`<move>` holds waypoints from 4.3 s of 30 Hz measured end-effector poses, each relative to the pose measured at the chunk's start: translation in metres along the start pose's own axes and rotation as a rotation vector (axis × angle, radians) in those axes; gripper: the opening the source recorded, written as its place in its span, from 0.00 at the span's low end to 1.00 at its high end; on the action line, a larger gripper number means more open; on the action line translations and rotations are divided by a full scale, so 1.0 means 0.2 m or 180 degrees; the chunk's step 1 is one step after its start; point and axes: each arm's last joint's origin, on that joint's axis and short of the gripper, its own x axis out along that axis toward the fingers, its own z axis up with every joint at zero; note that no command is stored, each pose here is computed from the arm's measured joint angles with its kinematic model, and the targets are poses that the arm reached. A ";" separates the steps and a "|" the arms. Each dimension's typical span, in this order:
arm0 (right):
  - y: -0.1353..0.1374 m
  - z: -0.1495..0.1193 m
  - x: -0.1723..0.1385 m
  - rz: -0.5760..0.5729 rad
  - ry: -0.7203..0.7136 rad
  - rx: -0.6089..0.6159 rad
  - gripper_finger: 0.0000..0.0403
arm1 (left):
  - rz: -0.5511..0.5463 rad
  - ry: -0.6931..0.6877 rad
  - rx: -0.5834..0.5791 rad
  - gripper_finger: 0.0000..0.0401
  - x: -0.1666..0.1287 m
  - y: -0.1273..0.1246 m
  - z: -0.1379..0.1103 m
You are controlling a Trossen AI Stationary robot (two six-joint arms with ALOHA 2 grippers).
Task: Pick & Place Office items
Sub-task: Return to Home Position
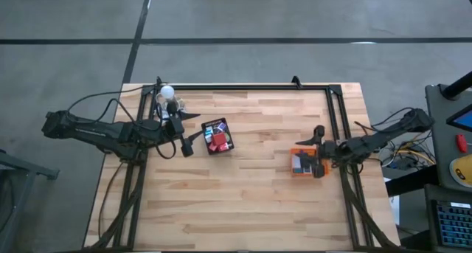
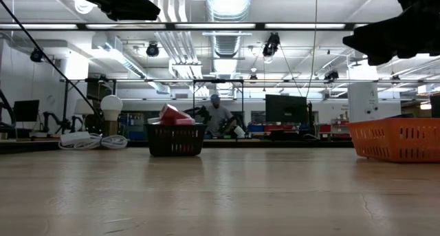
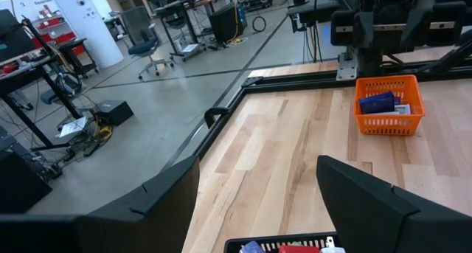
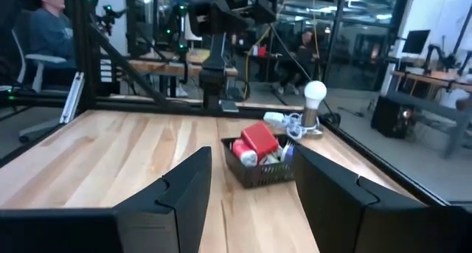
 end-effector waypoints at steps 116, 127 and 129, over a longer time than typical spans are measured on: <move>0.02 0.01 -0.17 0.0042 -0.0068 0.0009 0.46 | -0.1126 -0.1256 -0.0051 0.69 -0.32 0.04 -0.60; 0.02 0.01 -0.17 0.0042 -0.0066 0.0014 0.46 | -0.1156 -0.1066 0.0227 0.69 -0.27 -0.01 -0.71; 0.02 0.01 -0.17 0.0042 -0.0068 0.0009 0.46 | -0.1161 -0.1052 0.0232 0.69 -0.27 -0.02 -0.71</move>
